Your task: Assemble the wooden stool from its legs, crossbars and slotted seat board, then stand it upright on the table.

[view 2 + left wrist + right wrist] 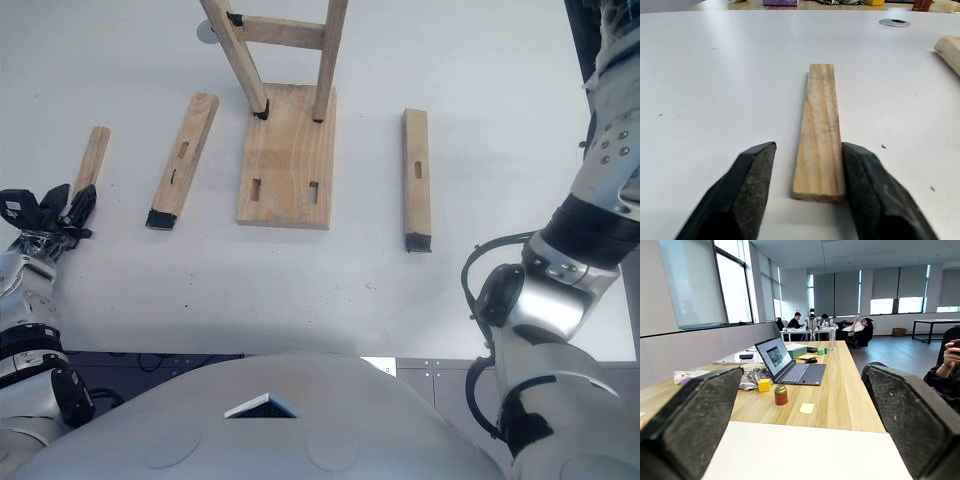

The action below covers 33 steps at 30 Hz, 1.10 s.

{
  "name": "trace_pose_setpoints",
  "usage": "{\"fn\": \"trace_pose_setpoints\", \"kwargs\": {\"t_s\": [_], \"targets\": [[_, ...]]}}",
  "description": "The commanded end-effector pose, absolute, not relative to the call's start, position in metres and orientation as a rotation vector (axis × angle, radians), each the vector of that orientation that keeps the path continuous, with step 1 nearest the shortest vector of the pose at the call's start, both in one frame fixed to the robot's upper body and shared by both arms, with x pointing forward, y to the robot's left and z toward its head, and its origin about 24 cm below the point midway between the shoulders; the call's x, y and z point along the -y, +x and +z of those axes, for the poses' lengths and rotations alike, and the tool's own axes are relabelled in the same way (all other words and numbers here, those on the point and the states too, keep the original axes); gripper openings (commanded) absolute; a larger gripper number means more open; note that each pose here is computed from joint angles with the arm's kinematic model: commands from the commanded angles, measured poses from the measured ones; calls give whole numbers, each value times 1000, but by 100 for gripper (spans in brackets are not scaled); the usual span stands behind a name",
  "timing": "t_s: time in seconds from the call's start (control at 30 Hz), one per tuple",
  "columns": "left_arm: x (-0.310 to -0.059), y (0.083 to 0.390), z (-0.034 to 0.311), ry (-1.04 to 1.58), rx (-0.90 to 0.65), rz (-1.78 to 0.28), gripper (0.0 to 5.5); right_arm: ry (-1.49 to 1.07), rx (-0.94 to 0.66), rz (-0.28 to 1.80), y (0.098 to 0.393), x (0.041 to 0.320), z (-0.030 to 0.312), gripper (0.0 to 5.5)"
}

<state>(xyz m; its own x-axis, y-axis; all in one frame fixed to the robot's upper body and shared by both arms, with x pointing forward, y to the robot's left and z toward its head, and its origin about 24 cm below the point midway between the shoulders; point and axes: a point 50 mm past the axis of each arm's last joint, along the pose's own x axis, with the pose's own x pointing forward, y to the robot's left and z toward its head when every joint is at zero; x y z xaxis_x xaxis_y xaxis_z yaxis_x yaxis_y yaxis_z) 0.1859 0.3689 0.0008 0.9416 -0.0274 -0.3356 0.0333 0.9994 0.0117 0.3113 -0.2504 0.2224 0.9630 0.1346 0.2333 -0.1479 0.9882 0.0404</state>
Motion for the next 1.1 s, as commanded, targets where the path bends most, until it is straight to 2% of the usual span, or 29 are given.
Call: {"fn": "trace_pose_setpoints", "kwargs": {"t_s": [0.03, 0.13, 0.27, 0.33, 0.4, 0.5, 0.57, 0.63, 0.77, 0.83, 1.0, 1.1], "targets": [[-361, 171, -20, 2, -445, -58, 169, 67, 217, 139, 312, 249, 216, 454], [-360, 172, -20, 14, -451, -70, 128, 68, 215, 137, 311, 247, 215, 454], [-361, 174, -18, 24, -448, -73, 125, 71, 214, 136, 311, 245, 215, 454], [-362, 183, -5, 58, -350, -49, 125, 76, 220, 136, 311, 245, 215, 454], [-357, 205, 27, 79, -150, -47, 125, 95, 235, 157, 311, 245, 218, 454], [-315, 247, 104, 142, 201, -185, 125, 167, 267, 305, 307, 231, 223, 454], [-280, 261, 148, 159, 365, -304, 125, 253, 286, 434, 302, 216, 226, 454], [-242, 269, 178, 157, 464, -449, 125, 371, 291, 575, 296, 195, 227, 454], [-188, 271, 188, 143, 497, -660, 125, 587, 250, 833, 281, 149, 224, 454], [-169, 270, 186, 127, 499, -737, 125, 677, 216, 906, 277, 133, 223, 454], [-144, 267, 181, 96, 509, -843, 125, 834, 146, 908, 281, 120, 220, 454], [-137, 267, 181, 87, 521, -867, 125, 860, 116, 906, 283, 116, 219, 454]]}}
